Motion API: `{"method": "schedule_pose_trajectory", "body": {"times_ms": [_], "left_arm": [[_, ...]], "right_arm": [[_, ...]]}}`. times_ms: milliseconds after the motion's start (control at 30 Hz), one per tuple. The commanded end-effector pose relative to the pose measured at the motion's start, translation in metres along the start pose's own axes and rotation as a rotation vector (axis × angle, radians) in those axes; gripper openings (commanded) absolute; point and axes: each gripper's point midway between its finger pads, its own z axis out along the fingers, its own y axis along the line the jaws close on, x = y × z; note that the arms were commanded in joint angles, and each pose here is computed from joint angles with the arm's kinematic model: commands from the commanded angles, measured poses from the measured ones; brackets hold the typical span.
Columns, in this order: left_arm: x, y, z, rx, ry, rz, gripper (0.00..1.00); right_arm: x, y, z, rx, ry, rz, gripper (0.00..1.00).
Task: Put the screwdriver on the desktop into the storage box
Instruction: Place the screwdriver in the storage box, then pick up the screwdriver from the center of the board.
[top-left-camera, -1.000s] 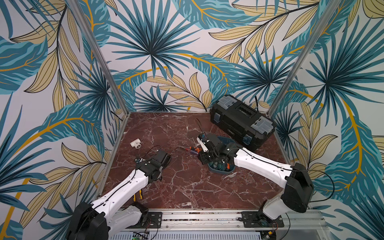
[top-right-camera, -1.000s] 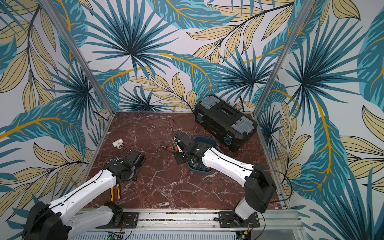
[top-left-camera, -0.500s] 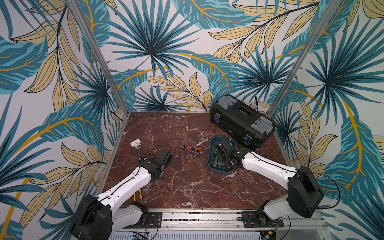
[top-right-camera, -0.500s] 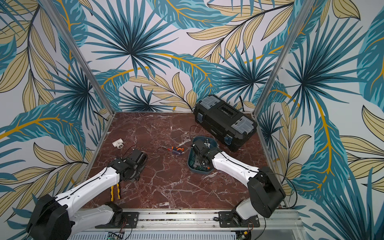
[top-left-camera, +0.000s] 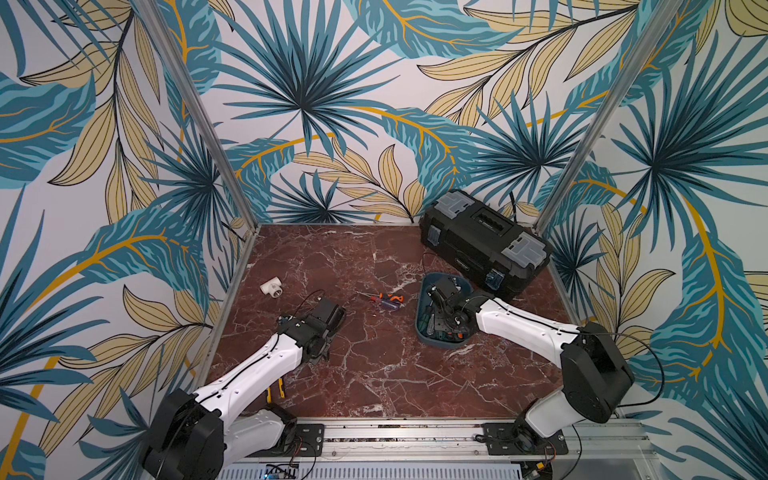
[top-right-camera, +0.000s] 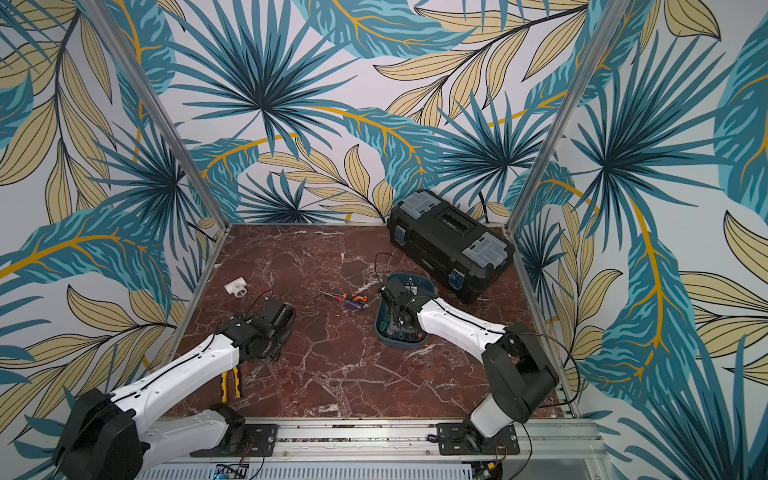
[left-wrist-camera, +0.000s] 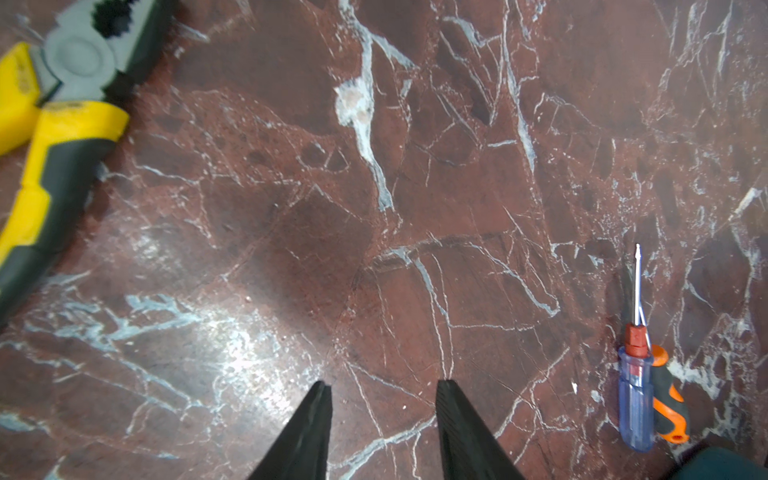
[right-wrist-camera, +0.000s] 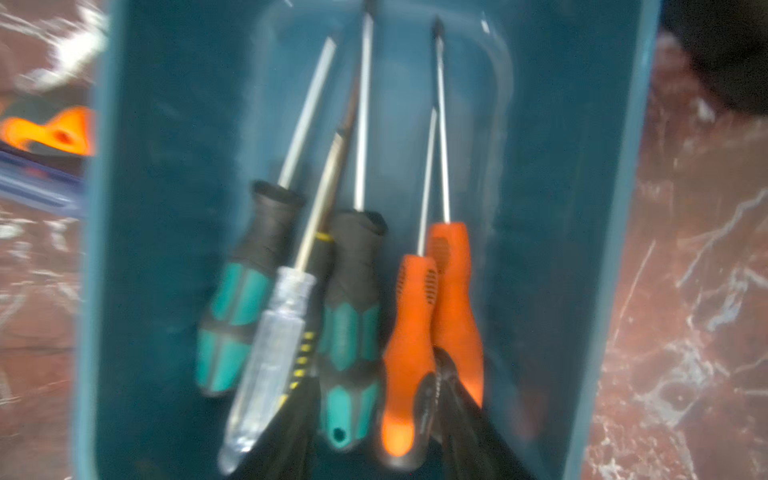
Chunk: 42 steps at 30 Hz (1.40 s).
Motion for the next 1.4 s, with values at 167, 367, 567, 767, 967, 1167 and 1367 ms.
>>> {"method": "schedule_pose_trajectory", "body": {"times_ms": [167,367,567,767,967,1167,1367], "left_arm": [[0.006,0.003,0.009,-0.021,0.026,-0.009,0.46],[0.006,0.011,0.008,-0.042,0.025,-0.016,0.46],[0.004,0.007,0.005,-0.024,0.019,-0.003,0.46],[0.005,0.004,0.008,-0.025,0.022,-0.002,0.46],[0.011,-0.004,0.012,-0.035,0.047,0.03,0.46],[0.019,-0.003,0.018,-0.038,0.084,0.032,0.46],[0.018,-0.002,0.018,-0.034,0.079,0.023,0.46]], "right_arm": [[-0.035,0.095,-0.03,-0.315,-0.063,-0.267,0.51],[-0.037,0.14,0.005,-0.379,-0.011,-0.4,0.5],[-0.052,0.149,0.025,-0.32,-0.041,-0.48,0.49],[-0.042,0.161,0.044,-0.339,0.026,-0.561,0.47],[-0.042,0.168,0.067,-0.318,0.045,-0.572,0.45],[-0.035,0.173,0.083,-0.32,0.074,-0.594,0.45],[-0.016,0.169,0.095,-0.311,0.137,-0.627,0.43]]}}
